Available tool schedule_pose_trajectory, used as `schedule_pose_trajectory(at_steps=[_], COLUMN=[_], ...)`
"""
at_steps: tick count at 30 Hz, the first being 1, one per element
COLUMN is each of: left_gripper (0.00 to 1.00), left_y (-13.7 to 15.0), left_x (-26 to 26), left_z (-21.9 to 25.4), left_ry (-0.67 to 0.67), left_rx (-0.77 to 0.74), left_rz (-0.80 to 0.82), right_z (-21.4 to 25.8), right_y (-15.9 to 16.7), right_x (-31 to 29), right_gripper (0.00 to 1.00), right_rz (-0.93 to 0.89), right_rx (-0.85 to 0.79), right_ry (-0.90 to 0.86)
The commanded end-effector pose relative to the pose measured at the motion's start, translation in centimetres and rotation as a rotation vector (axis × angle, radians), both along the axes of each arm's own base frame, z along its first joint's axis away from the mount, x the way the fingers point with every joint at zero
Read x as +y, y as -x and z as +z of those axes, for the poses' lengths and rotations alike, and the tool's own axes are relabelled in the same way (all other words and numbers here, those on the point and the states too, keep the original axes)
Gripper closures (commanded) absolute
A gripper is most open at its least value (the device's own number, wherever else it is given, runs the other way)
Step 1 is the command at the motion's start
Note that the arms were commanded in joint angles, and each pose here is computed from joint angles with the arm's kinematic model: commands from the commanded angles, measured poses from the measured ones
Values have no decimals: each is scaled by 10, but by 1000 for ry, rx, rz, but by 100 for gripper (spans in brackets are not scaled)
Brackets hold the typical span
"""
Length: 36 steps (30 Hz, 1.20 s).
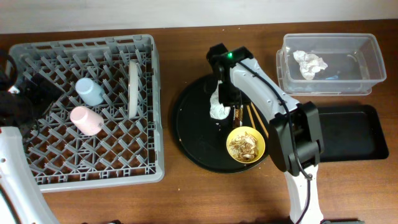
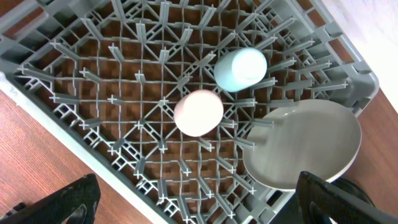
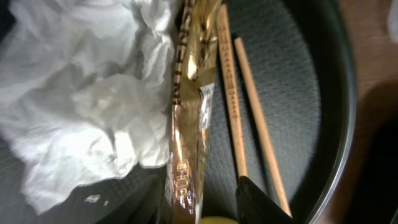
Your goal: Sort waste into correct bins and load items into the dishwasher rack
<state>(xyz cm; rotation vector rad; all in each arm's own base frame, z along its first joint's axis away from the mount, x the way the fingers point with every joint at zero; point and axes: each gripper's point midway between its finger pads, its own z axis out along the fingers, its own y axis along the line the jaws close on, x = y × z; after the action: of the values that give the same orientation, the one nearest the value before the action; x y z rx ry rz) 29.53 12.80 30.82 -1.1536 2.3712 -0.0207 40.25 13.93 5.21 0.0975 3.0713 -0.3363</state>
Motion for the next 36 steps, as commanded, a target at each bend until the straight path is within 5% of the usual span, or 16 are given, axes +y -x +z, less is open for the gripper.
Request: schedule_pose_trajectory(at_steps=[1,16,19,23,36], left_gripper=[1,1,0,1,1], left_y=[0,0,0,0,0], left_x=[2,2,2,2,2], left_z=[2,2,2,2,2], left_ry=[-4,-4,-4,-4,-4], left_rx=[-5,-5,-5,-5,-5], left_rz=[13,14,13,13,14], right_z=[-17,-35,-36,-30,139], right_y=[10,13,13,16,-39], right_x=[2,6,8,18,17], right_gripper=[60,73,96,96,96], right_rz=[-20,-22,-22,-17,28], right_rx=[33,39,42,63,-239], right_ry=[-27,-57,-65,-125,-251])
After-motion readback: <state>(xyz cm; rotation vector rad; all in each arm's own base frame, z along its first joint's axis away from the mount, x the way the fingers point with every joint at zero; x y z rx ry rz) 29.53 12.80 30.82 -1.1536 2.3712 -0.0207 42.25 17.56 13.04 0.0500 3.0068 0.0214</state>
